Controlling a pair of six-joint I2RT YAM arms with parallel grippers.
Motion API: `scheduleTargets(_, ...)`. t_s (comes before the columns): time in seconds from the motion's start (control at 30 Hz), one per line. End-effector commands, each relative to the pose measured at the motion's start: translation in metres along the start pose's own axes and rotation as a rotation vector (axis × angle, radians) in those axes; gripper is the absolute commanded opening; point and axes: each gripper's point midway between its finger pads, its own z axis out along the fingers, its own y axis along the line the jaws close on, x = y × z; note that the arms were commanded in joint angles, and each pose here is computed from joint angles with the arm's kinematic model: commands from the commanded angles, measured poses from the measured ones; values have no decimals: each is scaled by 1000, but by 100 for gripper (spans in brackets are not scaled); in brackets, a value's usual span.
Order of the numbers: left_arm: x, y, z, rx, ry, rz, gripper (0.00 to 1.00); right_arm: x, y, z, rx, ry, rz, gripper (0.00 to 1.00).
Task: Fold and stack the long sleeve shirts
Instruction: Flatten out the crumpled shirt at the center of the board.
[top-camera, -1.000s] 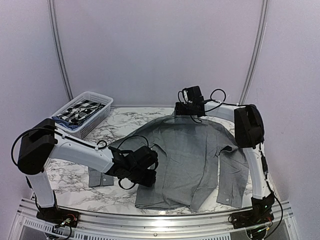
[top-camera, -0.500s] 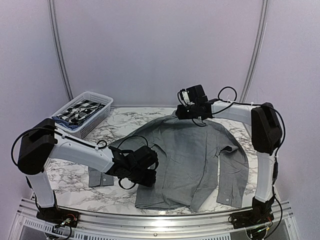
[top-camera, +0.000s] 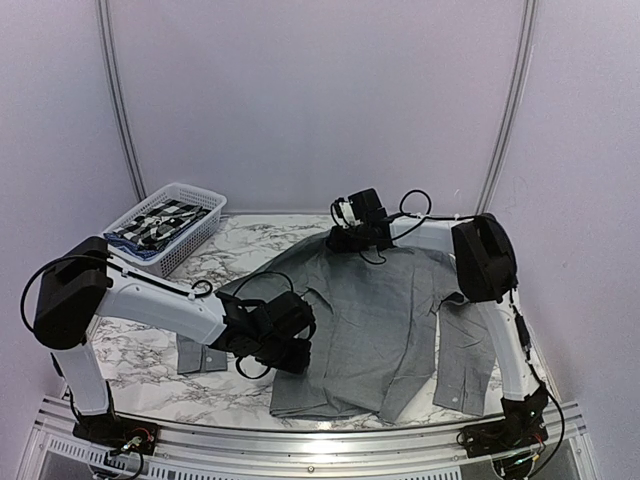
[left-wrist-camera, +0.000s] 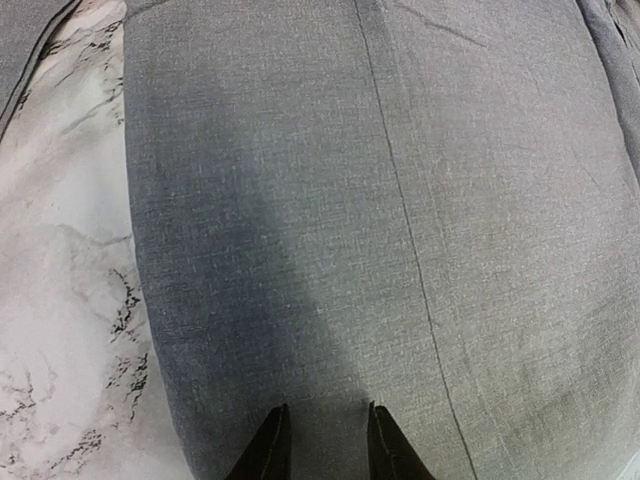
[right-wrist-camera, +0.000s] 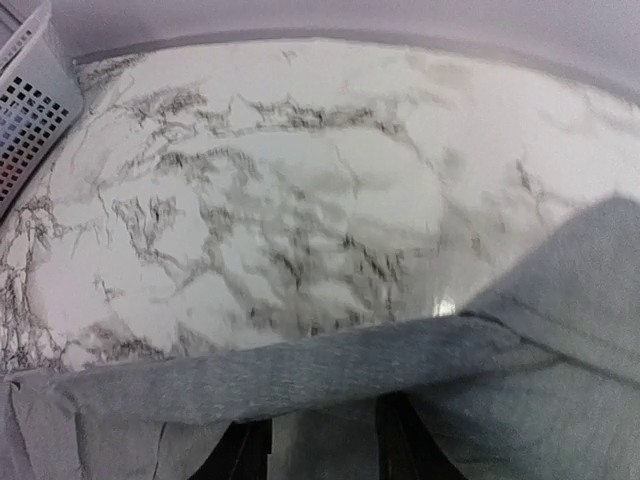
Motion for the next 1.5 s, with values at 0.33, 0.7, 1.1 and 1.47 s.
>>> scheduleTargets(0.33,-37,88,-68,-257,-169,-192,35,-87,2,-17,-141,-152,99,64)
scheduleTargets(0.7,-49,192,-47,-497,-130,-276,34,-35,52,-108,-137,-97,29,65)
scheduleTargets(1.1,-78,276,-20,-614,-66,-357,34,89,59,-175,-126,40,36,65)
scheduleTargets(1.47,-146,294,-15,-595,-82,-300,37,138,79,-195,-130,120,-16,66)
